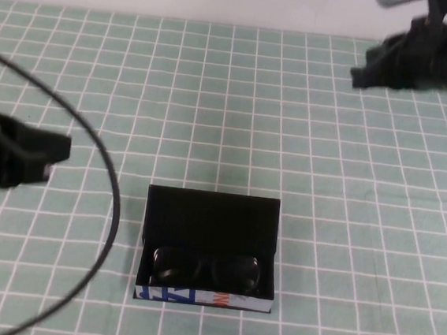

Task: Return glasses to glasses case
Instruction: Close the glasses case

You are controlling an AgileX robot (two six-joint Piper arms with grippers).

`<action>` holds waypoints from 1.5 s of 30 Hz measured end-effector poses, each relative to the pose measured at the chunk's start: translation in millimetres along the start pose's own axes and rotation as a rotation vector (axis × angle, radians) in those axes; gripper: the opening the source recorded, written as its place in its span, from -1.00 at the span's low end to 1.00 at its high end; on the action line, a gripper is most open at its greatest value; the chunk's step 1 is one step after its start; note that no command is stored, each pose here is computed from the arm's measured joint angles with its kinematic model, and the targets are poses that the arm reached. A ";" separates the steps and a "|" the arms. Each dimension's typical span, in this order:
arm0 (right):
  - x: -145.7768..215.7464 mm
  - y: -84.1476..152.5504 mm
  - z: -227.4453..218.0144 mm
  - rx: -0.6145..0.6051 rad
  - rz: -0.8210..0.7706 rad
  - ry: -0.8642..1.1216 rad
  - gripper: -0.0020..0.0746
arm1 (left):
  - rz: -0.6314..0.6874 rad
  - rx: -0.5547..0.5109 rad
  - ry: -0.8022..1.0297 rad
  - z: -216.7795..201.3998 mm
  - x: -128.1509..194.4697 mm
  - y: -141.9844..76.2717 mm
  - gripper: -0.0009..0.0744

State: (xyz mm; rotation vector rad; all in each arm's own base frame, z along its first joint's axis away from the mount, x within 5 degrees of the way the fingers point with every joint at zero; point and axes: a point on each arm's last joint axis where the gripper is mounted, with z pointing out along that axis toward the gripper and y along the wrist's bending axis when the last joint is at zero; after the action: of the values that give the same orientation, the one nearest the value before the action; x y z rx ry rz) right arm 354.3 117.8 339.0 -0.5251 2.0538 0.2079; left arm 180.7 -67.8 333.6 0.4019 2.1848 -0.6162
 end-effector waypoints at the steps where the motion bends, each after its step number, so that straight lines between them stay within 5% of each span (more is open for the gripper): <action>1: 4.4 0.9 2.3 -0.008 0.013 0.016 -0.98 | -0.020 0.000 -0.009 4.9 -2.1 2.5 -0.99; 6: 20.6 4.0 17.3 -0.050 0.021 0.118 -0.98 | -0.085 0.062 0.057 34.7 -1.3 12.2 -0.99; 11: 32.9 8.3 28.5 -0.099 0.061 0.191 -0.98 | -0.083 0.272 0.280 74.2 17.4 14.8 -0.99; 18: 30.7 21.0 30.0 -0.249 0.003 0.148 -0.98 | -0.023 0.525 0.496 126.2 48.0 -16.9 -0.99; 23: 36.0 29.6 42.5 -0.353 0.053 0.140 -0.98 | 0.079 0.481 0.522 143.2 61.3 -47.6 -0.99; 29: 55.0 32.7 67.1 -0.399 0.068 0.200 -0.98 | 0.163 0.288 0.552 153.2 74.6 -63.3 -0.99; 38: 67.6 38.4 85.6 -0.466 0.084 0.204 -0.98 | 0.169 0.108 0.555 156.1 120.5 -56.2 -0.99; 45: 88.9 59.8 106.1 -0.571 0.023 0.255 -0.98 | 0.165 0.051 0.485 158.4 124.8 -48.1 -0.99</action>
State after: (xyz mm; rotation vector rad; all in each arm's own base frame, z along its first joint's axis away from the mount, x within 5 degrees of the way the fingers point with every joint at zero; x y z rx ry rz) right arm 371.5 183.6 204.4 -0.9115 2.2417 0.7902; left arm 179.7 -185.5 163.0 0.8196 2.5584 -0.5222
